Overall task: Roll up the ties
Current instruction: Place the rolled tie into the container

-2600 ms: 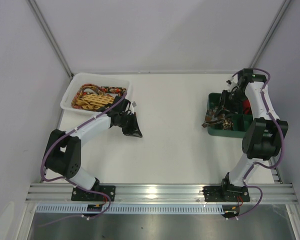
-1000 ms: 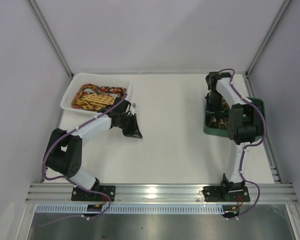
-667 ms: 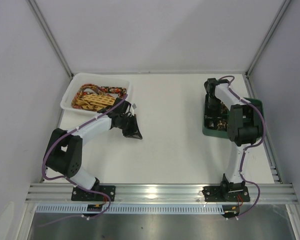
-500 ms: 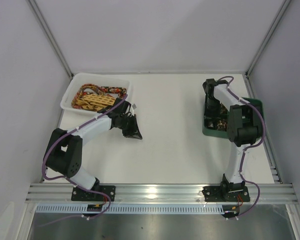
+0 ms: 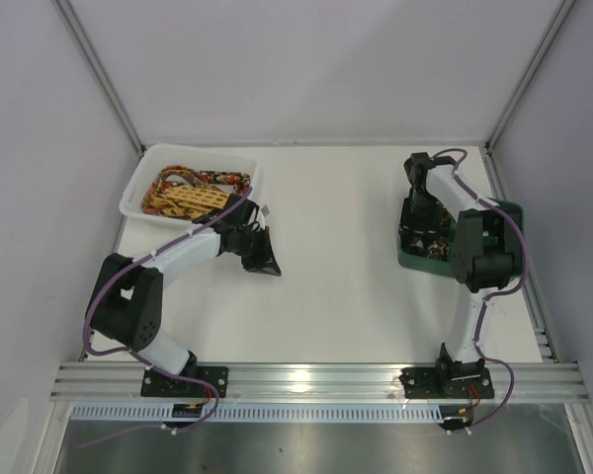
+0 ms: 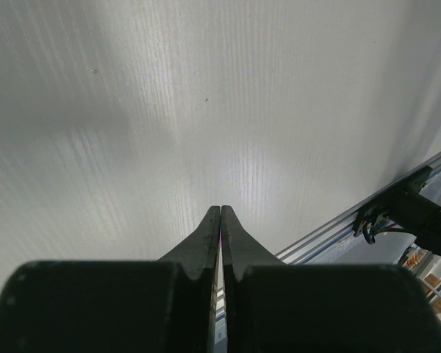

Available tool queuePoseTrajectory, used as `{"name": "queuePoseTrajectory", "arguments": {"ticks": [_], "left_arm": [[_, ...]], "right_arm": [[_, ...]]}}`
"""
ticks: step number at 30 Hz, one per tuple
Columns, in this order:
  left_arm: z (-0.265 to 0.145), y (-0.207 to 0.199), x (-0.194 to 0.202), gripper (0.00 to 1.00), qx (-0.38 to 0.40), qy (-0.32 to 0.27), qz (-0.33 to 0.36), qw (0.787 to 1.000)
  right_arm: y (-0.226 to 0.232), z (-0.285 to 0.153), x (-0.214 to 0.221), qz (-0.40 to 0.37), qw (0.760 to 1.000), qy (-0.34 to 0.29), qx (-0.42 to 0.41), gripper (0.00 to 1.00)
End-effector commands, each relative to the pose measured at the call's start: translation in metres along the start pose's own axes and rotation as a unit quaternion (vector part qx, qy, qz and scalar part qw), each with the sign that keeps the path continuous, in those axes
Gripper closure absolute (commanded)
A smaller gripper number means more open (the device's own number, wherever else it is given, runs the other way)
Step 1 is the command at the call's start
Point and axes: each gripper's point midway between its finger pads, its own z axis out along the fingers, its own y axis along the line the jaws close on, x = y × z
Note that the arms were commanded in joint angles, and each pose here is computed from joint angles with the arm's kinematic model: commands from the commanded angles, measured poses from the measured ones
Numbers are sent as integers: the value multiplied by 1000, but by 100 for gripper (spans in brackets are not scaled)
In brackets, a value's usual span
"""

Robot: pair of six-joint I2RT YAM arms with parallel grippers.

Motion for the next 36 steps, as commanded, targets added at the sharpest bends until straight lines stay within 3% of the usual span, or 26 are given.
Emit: {"name": "queuePoseTrajectory", "arguments": {"ticks": [1, 15, 25, 34, 36], "left_arm": [[-7, -10, -4, 94, 14, -15, 11, 1000], [-7, -11, -6, 94, 15, -15, 12, 1000], [-6, -13, -5, 94, 17, -14, 12, 1000], [-7, -14, -3, 94, 17, -13, 14, 1000], [-7, -14, -3, 94, 17, -13, 14, 1000]], "right_arm": [[-3, -14, -4, 3, 1000, -22, 4, 42], [-10, -38, 5, 6, 999, -39, 0, 29], [-12, -56, 10, 12, 998, -56, -16, 27], [-4, -56, 5, 15, 997, -64, -33, 35], [1, -52, 5, 12, 997, -60, -42, 50]]}}
